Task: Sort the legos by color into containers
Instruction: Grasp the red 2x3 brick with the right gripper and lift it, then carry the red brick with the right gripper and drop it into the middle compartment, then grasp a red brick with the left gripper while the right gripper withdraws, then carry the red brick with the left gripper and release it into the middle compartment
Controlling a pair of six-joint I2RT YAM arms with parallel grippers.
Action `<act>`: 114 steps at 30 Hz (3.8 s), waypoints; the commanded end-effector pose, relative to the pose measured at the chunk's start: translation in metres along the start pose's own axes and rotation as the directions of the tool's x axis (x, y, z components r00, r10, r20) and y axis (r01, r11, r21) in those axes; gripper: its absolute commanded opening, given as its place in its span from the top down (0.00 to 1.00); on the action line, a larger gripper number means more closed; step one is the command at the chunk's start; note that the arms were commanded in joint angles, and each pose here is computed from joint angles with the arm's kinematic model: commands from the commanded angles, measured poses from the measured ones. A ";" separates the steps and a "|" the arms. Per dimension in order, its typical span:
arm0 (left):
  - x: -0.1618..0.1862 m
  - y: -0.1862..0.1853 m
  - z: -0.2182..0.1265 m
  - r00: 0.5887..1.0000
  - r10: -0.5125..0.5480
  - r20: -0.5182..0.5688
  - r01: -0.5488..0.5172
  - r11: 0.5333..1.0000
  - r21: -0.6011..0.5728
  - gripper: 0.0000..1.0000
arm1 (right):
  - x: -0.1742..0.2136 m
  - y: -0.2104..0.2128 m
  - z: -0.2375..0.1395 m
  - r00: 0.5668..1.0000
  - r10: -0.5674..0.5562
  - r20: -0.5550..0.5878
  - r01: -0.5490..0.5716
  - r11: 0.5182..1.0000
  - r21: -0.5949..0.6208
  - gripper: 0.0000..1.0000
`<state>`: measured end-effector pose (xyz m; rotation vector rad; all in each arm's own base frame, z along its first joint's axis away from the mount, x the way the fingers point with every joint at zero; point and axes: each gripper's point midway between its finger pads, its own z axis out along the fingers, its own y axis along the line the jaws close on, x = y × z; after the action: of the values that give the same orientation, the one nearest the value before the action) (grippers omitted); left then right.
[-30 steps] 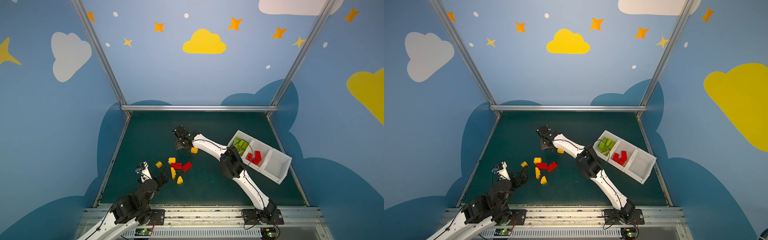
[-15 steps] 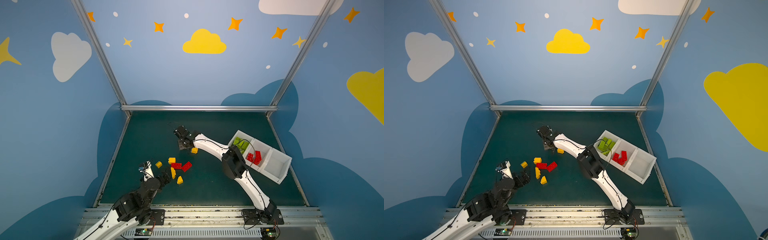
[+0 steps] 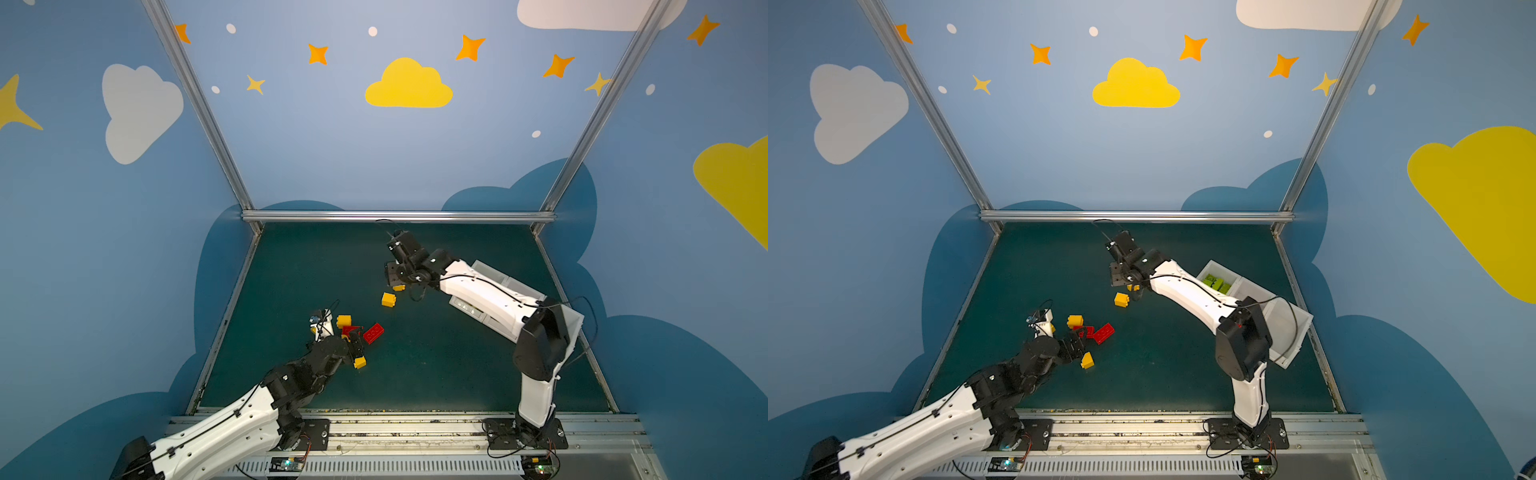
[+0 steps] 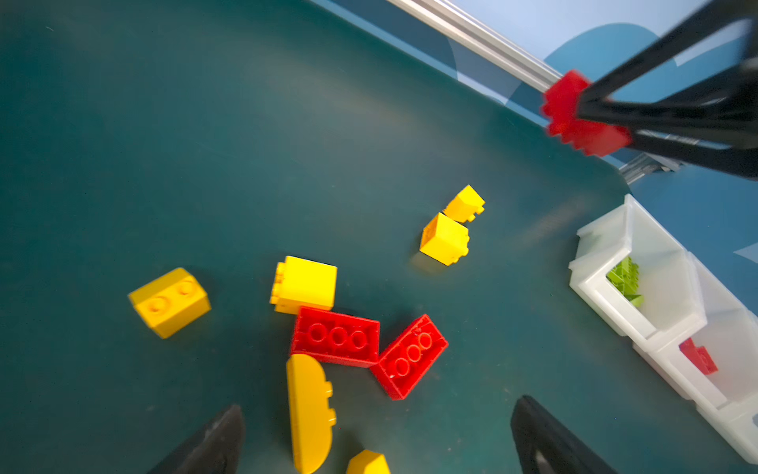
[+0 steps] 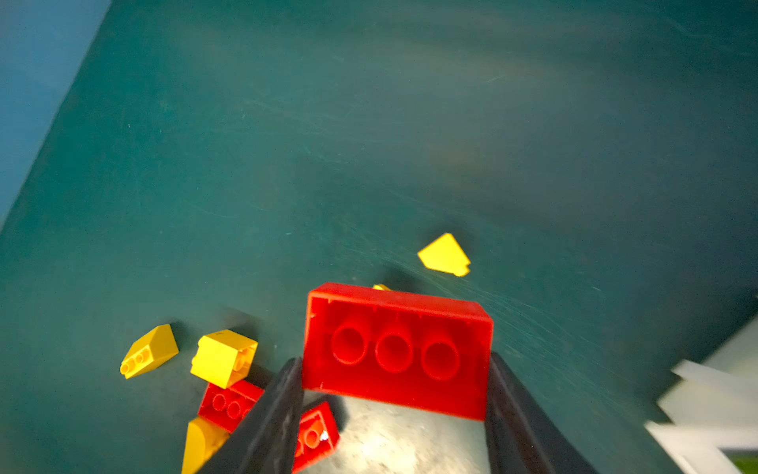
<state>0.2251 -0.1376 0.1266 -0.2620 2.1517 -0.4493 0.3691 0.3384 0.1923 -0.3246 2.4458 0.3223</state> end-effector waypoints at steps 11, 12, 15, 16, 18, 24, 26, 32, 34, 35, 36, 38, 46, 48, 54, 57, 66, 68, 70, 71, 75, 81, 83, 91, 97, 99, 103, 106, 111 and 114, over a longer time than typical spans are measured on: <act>0.003 -0.064 0.037 0.993 0.050 -0.109 -0.041 0.996 0.084 0.00 | 0.037 -0.147 -0.072 0.982 0.180 0.059 -0.186 0.974 0.128 0.44; 0.005 -0.068 0.041 0.991 0.064 -0.121 -0.054 0.994 0.091 0.00 | 0.044 -0.158 -0.074 0.978 0.198 0.058 -0.204 0.969 0.139 0.44; 0.009 -0.078 0.050 0.983 0.097 -0.154 -0.084 0.993 0.087 0.00 | 0.060 -0.188 -0.083 0.965 0.252 0.068 -0.260 0.951 0.168 0.44; 0.009 -0.079 0.053 0.982 0.102 -0.161 -0.091 0.993 0.076 0.00 | 0.066 -0.197 -0.085 0.959 0.274 0.069 -0.282 0.943 0.177 0.44; 0.010 -0.081 0.059 0.980 0.109 -0.169 -0.101 0.993 0.055 0.00 | 0.079 -0.218 -0.087 0.942 0.327 0.071 -0.334 0.921 0.201 0.44; 0.017 -0.082 0.069 0.976 0.095 -0.197 -0.085 0.995 0.058 0.00 | 0.106 -0.275 -0.087 0.864 0.492 0.111 -0.504 0.834 0.226 0.43; 0.020 -0.082 0.071 0.974 0.093 -0.207 -0.080 0.994 0.070 0.00 | 0.111 -0.290 -0.086 0.833 0.538 0.127 -0.552 0.801 0.230 0.44; 0.023 -0.072 0.072 0.975 0.072 -0.211 -0.065 0.997 0.038 0.00 | 0.106 -0.321 -0.076 0.770 0.619 0.154 -0.637 0.734 0.236 0.43; 0.023 -0.065 0.073 0.976 0.061 -0.209 -0.061 0.998 0.005 0.00 | 0.102 -0.328 -0.075 0.761 0.628 0.160 -0.647 0.723 0.243 0.42; 0.023 -0.062 0.072 0.977 0.055 -0.207 -0.059 0.998 -0.013 0.00 | 0.100 -0.331 -0.075 0.759 0.629 0.168 -0.651 0.718 0.247 0.41; 0.023 -0.058 0.072 0.977 0.053 -0.209 -0.060 0.998 -0.028 0.00 | 0.099 -0.334 -0.075 0.756 0.631 0.172 -0.653 0.714 0.253 0.40; 0.023 -0.054 0.072 0.976 0.054 -0.213 -0.065 0.997 -0.042 0.00 | 0.100 -0.338 -0.074 0.752 0.636 0.174 -0.657 0.706 0.263 0.38; 0.024 -0.043 0.071 0.965 0.082 -0.250 -0.111 0.988 -0.104 0.00 | 0.103 -0.340 -0.077 0.763 0.624 0.168 -0.645 0.719 0.259 0.21; 0.029 -0.041 0.072 0.954 0.087 -0.287 -0.129 0.983 -0.130 0.00 | 0.100 -0.337 -0.079 0.768 0.618 0.167 -0.640 0.728 0.247 0.21; 0.047 -0.034 0.083 0.933 0.068 -0.353 -0.143 0.971 -0.192 0.04 | 0.081 -0.309 -0.094 0.823 0.532 0.198 -0.566 0.800 0.199 0.20; 0.051 -0.030 0.089 0.929 0.072 -0.364 -0.161 0.962 -0.222 0.05 | 0.075 -0.289 -0.101 0.861 0.464 0.208 -0.501 0.844 0.192 0.20; 0.067 -0.027 0.106 0.910 0.070 -0.408 -0.192 0.945 -0.266 0.03 | 0.066 -0.262 -0.113 0.883 0.409 0.228 -0.445 0.886 0.132 0.20; 0.068 -0.028 0.111 0.910 0.074 -0.408 -0.198 0.942 -0.271 0.03 | 0.064 -0.259 -0.113 0.885 0.405 0.231 -0.440 0.890 0.123 0.20; 0.067 -0.030 0.116 0.909 0.080 -0.409 -0.207 0.939 -0.276 0.03 | 0.063 -0.257 -0.113 0.885 0.403 0.231 -0.436 0.893 0.113 0.20; 0.067 -0.032 0.118 0.907 0.084 -0.412 -0.212 0.938 -0.274 0.03 | 0.062 -0.256 -0.113 0.886 0.402 0.230 -0.435 0.894 0.111 0.20; 0.069 -0.042 0.128 0.900 0.094 -0.426 -0.220 0.941 -0.257 0.05 | 0.062 -0.254 -0.113 0.888 0.399 0.228 -0.430 0.897 0.104 0.20; 0.079 -0.050 0.139 0.884 0.108 -0.456 -0.236 0.943 -0.235 0.14 | 0.062 -0.252 -0.111 0.889 0.401 0.223 -0.428 0.899 0.089 0.20; 0.080 -0.052 0.140 0.880 0.117 -0.460 -0.247 0.941 -0.233 0.17 | 0.062 -0.251 -0.110 0.889 0.400 0.220 -0.426 0.901 0.084 0.20; 0.083 -0.054 0.141 0.876 0.141 -0.462 -0.271 0.935 -0.228 0.32 | 0.061 -0.247 -0.106 0.889 0.406 0.211 -0.427 0.901 0.069 0.20; 0.079 -0.068 0.144 0.876 0.163 -0.454 -0.278 0.940 -0.199 0.39 | 0.060 -0.245 -0.113 0.888 0.403 0.224 -0.425 0.903 0.062 0.20; 0.080 -0.076 0.144 0.873 0.177 -0.454 -0.285 0.941 -0.181 0.40 | 0.059 -0.243 -0.117 0.887 0.400 0.230 -0.422 0.905 0.053 0.20; 0.081 -0.106 0.147 0.872 0.196 -0.448 -0.276 0.954 -0.120 0.40 | 0.052 -0.235 -0.127 0.884 0.395 0.248 -0.414 0.910 0.025 0.20; 0.085 -0.132 0.150 0.866 0.223 -0.448 -0.285 0.955 -0.077 0.40 | 0.043 -0.227 -0.138 0.884 0.384 0.268 -0.399 0.917 0.000 0.20; 0.089 -0.182 0.159 0.864 0.254 -0.436 -0.278 0.961 0.010 0.41 | 0.027 -0.212 -0.168 0.880 0.356 0.316 -0.363 0.931 -0.038 0.20; 0.091 -0.216 0.163 0.862 0.269 -0.429 -0.263 0.962 0.075 0.41 | 0.019 -0.200 -0.190 0.873 0.339 0.352 -0.334 0.940 -0.077 0.20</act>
<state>0.3117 -0.3823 0.0554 0.1145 2.5726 -0.3449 0.3210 0.0839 0.2682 0.1882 2.1737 0.4619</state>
